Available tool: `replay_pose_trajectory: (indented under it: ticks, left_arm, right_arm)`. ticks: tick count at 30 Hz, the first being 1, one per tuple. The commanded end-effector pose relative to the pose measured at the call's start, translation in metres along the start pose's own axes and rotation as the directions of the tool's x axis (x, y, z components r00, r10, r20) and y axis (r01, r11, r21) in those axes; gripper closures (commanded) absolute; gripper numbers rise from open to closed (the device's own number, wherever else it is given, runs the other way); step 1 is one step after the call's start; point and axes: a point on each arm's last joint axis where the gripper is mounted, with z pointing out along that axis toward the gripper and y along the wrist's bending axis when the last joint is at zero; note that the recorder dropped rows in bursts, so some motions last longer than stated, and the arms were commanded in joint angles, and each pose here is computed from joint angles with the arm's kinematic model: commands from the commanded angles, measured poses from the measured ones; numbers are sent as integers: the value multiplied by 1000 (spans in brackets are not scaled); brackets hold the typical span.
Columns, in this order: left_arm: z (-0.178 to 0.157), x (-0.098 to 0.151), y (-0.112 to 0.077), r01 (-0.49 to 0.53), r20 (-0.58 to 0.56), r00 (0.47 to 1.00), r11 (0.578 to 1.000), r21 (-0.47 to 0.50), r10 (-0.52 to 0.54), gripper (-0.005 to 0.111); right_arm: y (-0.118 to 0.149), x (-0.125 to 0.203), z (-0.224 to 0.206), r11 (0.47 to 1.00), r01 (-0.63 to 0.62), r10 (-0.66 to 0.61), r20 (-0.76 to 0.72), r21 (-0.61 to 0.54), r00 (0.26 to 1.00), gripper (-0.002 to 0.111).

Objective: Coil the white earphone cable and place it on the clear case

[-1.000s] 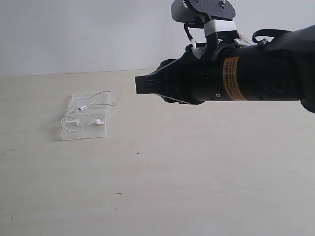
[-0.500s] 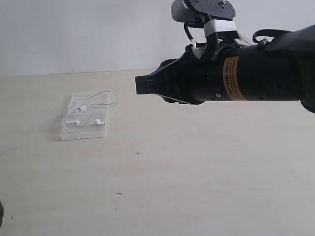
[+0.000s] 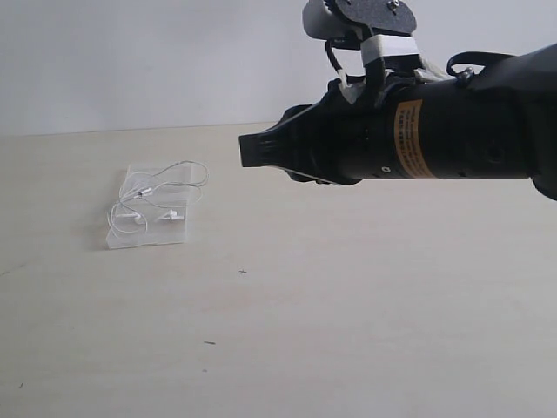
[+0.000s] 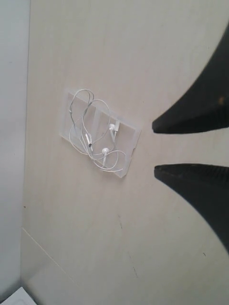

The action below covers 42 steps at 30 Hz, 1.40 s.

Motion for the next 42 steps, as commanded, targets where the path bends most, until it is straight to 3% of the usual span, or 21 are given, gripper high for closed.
replay_pose_trajectory:
  ticks: [1, 4, 11, 42]
  left_arm:
    - [-14, 21, 10, -9, 77, 997, 990, -139, 20, 107]
    - [-21, 39, 17, 18, 115, 993, 977, -214, 7, 107]
    - [-23, 39, 26, 75, 142, 989, 953, -293, -34, 107]
    - [-23, 39, 26, 80, 144, 989, 954, -290, -39, 107]
  right_arm:
    - [-3, 1, 1, 1000, 4, -4, -3, 13, 1000, 85]
    - [-3, 1, 1, 1000, 4, -4, -3, 13, 1000, 85]
    - [-3, 1, 1, 1000, 4, -4, -3, 12, 1000, 85]
    - [-3, 1, 1, 1000, 4, -4, -5, 8, 1000, 85]
